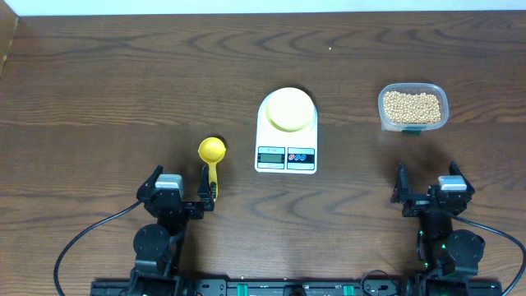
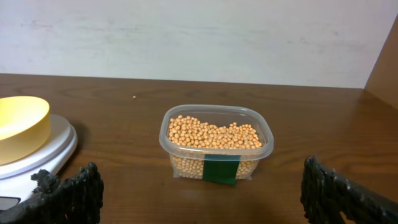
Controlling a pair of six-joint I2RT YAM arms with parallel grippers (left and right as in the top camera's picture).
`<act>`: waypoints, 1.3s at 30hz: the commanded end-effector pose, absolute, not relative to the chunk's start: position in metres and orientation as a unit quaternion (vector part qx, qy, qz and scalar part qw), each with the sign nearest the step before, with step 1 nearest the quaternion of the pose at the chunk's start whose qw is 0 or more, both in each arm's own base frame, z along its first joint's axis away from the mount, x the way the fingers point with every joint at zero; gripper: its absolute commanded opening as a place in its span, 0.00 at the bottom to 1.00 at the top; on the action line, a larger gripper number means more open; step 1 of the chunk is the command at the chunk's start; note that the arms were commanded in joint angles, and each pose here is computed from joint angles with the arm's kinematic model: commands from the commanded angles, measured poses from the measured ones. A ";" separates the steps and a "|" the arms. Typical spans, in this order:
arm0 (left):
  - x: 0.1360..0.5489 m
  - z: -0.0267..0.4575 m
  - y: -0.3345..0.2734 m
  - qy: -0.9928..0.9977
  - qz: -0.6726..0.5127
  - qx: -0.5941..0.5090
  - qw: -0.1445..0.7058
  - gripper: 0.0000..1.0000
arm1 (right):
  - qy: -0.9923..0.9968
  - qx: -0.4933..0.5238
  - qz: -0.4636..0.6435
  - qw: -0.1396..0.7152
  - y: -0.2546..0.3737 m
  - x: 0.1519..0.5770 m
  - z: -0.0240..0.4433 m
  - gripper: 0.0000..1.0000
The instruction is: Scoop item into bowl and weigh 50g on scale
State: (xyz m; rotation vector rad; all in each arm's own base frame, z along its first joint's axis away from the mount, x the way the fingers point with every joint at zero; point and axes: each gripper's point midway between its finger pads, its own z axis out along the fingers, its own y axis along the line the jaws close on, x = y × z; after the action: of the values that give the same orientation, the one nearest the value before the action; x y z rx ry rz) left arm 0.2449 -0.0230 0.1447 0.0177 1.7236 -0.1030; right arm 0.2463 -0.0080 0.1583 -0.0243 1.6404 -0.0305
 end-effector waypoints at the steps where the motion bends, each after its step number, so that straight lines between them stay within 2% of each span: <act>1: 0.244 0.159 -0.013 0.753 -0.023 -0.007 0.658 0.97 | 0.731 -0.009 -0.024 0.681 -0.011 0.246 0.158 0.99; 15: 0.242 0.207 -0.004 0.777 -0.001 -0.026 0.629 0.97 | 0.731 -0.009 -0.024 0.681 -0.011 0.246 0.158 0.99; 28: 0.276 0.241 -0.008 0.848 0.014 -0.015 0.530 0.97 | 0.731 -0.009 -0.024 0.681 -0.011 0.246 0.158 0.99; 39: 0.302 0.271 -0.007 0.914 0.005 -0.014 0.405 0.98 | 0.731 -0.009 -0.024 0.681 -0.011 0.246 0.158 0.99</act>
State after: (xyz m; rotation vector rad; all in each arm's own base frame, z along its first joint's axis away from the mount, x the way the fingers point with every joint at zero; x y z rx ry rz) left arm 0.2900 -0.0045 0.2517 -0.0382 2.3151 0.0579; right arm 0.2462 -0.0086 0.1583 -0.0221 1.6405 -0.0326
